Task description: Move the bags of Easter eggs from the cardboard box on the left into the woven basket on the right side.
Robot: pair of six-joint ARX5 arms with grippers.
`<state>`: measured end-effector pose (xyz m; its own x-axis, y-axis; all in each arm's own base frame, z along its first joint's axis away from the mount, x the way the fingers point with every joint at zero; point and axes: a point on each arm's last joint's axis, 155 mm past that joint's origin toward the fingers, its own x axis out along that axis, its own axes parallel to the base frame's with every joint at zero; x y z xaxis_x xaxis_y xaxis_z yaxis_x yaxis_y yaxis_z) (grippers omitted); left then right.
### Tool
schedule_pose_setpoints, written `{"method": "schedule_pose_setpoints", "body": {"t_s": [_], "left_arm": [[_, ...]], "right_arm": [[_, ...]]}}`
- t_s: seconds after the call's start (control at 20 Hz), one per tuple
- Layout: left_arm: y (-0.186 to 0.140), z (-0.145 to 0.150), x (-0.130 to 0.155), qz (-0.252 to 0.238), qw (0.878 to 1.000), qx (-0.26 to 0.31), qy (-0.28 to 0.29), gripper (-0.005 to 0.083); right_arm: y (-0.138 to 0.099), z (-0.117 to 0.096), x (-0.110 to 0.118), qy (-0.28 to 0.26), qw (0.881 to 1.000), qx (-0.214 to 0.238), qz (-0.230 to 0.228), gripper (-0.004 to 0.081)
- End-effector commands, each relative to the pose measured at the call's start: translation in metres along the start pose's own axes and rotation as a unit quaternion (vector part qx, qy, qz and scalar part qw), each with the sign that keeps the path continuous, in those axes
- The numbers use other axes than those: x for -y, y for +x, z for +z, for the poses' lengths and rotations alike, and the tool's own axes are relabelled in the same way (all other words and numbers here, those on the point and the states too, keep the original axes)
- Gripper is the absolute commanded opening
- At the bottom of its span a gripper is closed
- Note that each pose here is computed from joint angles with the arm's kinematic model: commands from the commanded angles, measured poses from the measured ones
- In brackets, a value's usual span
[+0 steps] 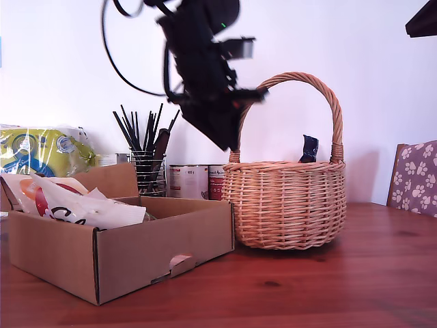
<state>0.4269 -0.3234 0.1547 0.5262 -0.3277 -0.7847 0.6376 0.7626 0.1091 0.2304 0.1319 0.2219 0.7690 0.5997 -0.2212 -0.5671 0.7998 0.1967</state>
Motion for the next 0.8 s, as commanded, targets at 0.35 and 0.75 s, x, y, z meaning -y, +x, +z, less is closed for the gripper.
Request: {"method": "schedule_pose_setpoints", "body": {"t_s": [0.35, 0.75], "left_arm": [[-0.103, -0.007, -0.033, -0.018, 0.996, 0.086, -0.017, -0.0021], [-0.148, -0.126, -0.004, -0.156, 0.982, 0.063, 0.09, -0.0021]], "right_arm": [[0.001, 0.001, -0.002, -0.005, 1.0, 0.002, 0.005, -0.0012], [0.004, -0.004, 0.0, 0.0, 1.0, -0.008, 0.004, -0.0012]]}}
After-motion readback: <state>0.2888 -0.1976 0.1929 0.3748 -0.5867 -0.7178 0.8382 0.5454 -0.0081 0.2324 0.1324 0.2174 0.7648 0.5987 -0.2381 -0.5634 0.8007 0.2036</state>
